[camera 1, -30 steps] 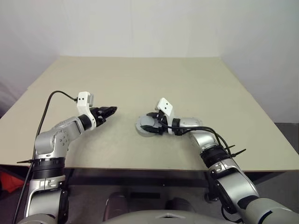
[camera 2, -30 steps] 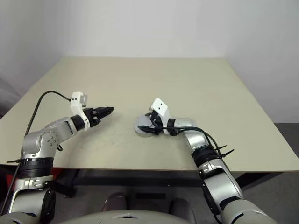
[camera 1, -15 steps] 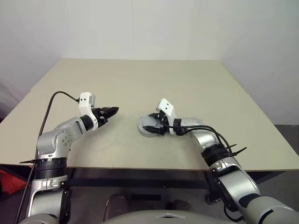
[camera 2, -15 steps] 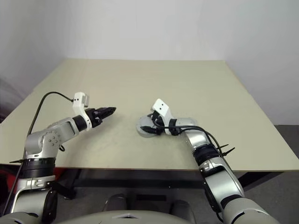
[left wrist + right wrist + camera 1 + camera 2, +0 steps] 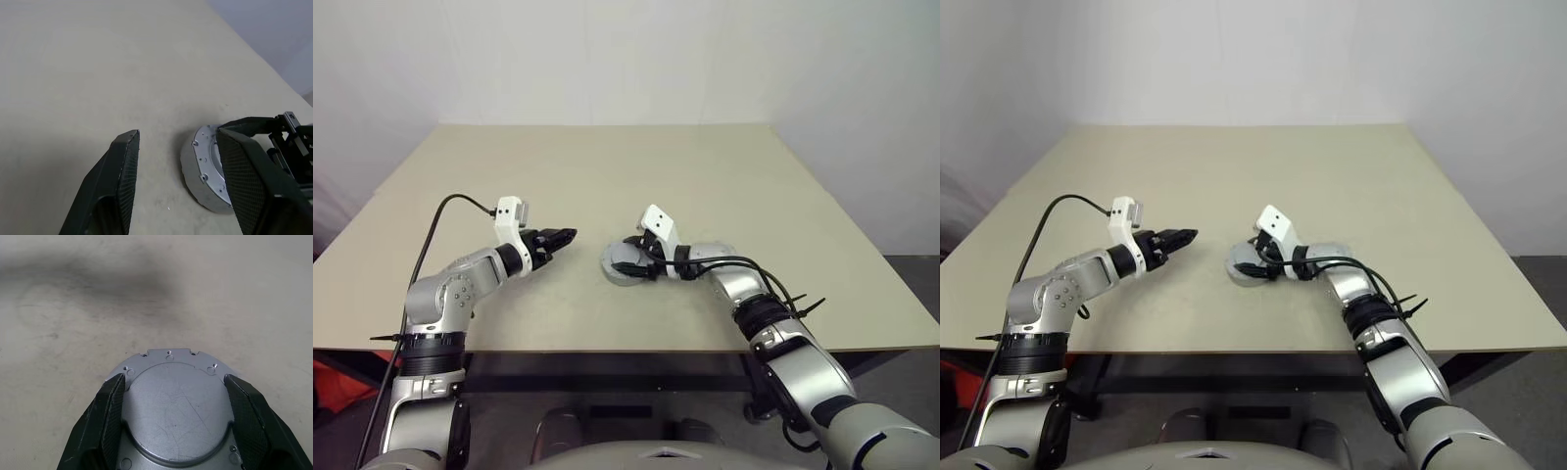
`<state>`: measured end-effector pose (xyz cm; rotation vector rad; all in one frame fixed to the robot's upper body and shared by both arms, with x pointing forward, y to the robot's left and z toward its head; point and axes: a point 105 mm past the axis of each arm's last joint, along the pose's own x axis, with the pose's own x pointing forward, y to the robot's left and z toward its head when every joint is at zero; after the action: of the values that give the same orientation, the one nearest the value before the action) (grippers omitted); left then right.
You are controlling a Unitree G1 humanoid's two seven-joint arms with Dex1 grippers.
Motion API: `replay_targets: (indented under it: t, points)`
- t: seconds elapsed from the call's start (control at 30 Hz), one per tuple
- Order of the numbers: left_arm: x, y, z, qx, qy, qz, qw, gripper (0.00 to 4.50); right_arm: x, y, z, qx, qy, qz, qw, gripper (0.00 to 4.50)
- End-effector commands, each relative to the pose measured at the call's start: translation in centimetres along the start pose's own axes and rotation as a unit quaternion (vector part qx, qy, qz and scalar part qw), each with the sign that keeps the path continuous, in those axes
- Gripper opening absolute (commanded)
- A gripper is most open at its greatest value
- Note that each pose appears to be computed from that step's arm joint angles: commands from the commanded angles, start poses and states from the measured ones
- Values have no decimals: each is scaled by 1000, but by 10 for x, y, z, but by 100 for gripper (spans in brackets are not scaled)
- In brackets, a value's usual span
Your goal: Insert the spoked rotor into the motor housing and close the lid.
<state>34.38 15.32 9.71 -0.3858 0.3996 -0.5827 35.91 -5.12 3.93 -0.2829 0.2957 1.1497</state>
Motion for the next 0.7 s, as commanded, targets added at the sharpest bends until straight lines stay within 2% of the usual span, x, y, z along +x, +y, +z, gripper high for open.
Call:
replay_targets:
  t: [0.03, 0.53, 0.7]
  points:
    - [-1, -9, 14, 19, -18, -13, 1000, 263, -31, -2, -93, 44, 171, -40, 983, 311]
    - [-1, -13, 10, 14, -15, -16, 1000, 263, -27, -4, -88, 57, 150, -43, 986, 311]
    - [0, -13, 10, 14, -14, -18, 1000, 263, -22, -4, -77, 110, 117, -47, 986, 311]
